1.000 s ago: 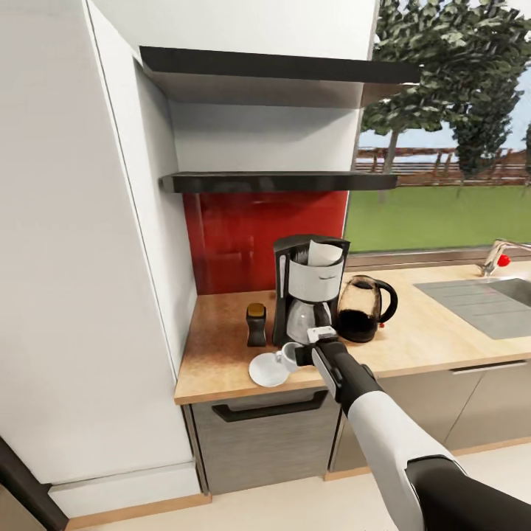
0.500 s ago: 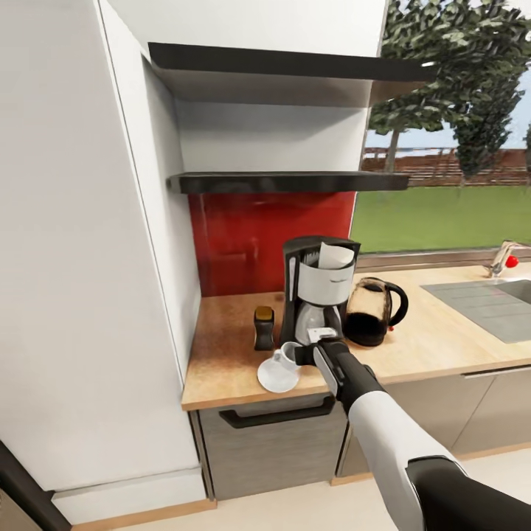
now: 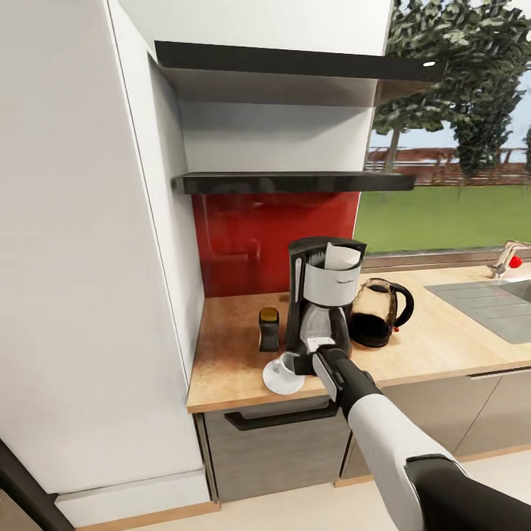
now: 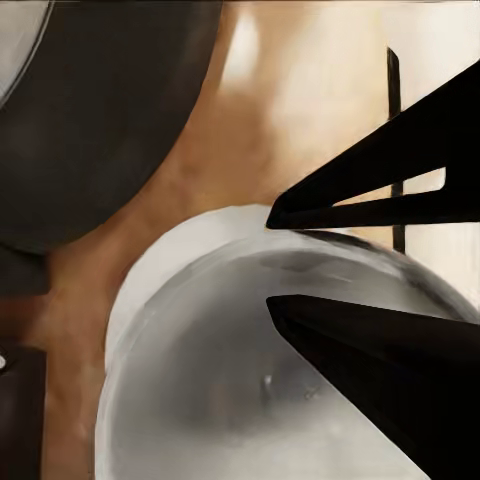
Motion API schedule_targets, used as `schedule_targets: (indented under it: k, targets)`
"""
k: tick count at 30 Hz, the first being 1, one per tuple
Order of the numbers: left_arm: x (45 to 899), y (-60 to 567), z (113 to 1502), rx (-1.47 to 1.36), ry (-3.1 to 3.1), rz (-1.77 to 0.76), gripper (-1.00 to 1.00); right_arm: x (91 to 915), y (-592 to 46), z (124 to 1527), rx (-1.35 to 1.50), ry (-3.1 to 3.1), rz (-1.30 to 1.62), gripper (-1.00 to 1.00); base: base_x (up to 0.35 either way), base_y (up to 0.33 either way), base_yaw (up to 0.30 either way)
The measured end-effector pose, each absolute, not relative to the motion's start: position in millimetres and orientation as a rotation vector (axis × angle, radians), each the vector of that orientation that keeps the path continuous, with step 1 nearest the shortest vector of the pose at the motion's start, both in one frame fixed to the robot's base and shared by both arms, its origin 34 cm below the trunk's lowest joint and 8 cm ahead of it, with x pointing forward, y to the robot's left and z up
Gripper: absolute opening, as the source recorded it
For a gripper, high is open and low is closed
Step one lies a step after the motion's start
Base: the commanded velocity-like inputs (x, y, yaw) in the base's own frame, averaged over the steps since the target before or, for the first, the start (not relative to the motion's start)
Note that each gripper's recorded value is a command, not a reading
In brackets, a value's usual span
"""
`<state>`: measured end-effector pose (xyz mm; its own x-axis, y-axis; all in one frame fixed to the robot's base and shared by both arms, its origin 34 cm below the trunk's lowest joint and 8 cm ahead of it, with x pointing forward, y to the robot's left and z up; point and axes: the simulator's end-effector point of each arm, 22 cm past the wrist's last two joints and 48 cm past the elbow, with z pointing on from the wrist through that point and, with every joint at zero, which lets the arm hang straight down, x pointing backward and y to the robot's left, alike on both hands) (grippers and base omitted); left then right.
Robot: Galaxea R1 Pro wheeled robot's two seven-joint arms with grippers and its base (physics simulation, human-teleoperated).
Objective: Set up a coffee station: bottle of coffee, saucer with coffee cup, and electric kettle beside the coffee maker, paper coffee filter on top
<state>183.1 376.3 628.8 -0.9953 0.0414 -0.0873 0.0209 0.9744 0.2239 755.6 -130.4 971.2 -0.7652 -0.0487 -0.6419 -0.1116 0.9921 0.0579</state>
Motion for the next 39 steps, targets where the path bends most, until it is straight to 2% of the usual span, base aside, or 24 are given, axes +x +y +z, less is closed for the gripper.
schedule_targets:
  k: [39]
  targets:
    - [183.1, 373.4, 628.3, 0.052, 3.030, 0.336, 1.00, 748.7, -130.6, 959.9, -0.115, 2.472, 0.118, -1.00, 0.015, 0.000, 0.000]
